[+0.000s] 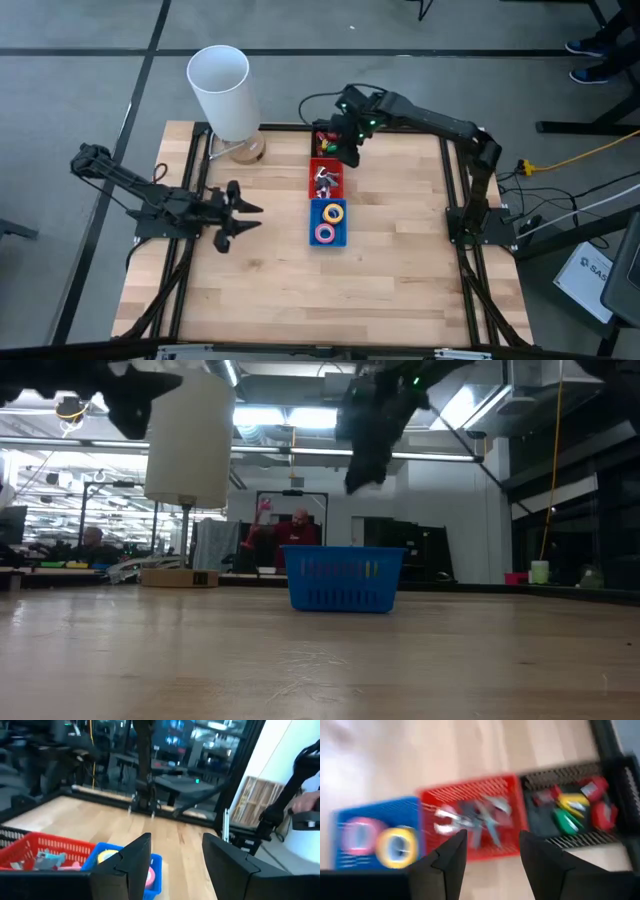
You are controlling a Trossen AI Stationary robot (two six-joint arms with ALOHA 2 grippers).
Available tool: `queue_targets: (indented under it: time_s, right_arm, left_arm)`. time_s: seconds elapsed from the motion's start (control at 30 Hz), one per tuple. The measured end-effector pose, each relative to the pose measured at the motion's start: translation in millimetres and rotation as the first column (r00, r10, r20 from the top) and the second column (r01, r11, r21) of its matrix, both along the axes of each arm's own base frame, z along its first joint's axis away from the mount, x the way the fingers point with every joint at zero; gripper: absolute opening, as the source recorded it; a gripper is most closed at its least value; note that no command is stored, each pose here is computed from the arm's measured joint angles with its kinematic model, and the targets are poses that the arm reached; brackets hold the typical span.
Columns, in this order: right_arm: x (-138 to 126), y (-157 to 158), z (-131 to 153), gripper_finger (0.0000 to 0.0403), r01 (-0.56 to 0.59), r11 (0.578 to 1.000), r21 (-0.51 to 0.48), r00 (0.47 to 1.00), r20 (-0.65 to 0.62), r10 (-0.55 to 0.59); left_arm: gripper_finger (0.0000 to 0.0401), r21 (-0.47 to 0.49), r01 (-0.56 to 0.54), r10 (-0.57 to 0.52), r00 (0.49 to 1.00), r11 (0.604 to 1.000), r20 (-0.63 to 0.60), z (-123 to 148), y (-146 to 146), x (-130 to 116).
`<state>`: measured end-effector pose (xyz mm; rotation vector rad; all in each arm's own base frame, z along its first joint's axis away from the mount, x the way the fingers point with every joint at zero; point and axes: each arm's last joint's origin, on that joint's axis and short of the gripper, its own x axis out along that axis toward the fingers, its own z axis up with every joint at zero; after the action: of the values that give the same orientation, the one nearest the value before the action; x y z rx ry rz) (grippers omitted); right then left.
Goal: Pick and place Stapler, Stapler remover, tape
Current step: Return to Home Position
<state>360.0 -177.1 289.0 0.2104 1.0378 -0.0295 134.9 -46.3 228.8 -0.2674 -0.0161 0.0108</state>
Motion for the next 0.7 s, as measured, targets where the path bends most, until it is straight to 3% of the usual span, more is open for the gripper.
queue_targets:
  time_s: [0.17,0.33,0.7]
  right_arm:
    - [-11.7,18.2,47.8,0.0181,-0.08,0.997,-0.01,0.973,0.215,0.08]
    - [-25.1,31.3,86.6,0.0181,-0.053,0.995,-0.079,0.931,0.358,0.078]
    - [-12.0,71.9,106.7,0.0181,-0.168,0.983,-0.081,0.849,0.495,0.186]
  left_arm:
    - [0.0172,0.014,-0.038,0.037,0.995,0.999,0.095,-8.4,12.8,-26.8]
    - [0.0171,0.009,-0.056,0.054,0.991,0.998,0.123,-16.9,20.9,-44.3]
    - [0.0172,-0.026,-0.019,0.023,0.984,0.999,0.176,-43.5,20.4,-45.2]
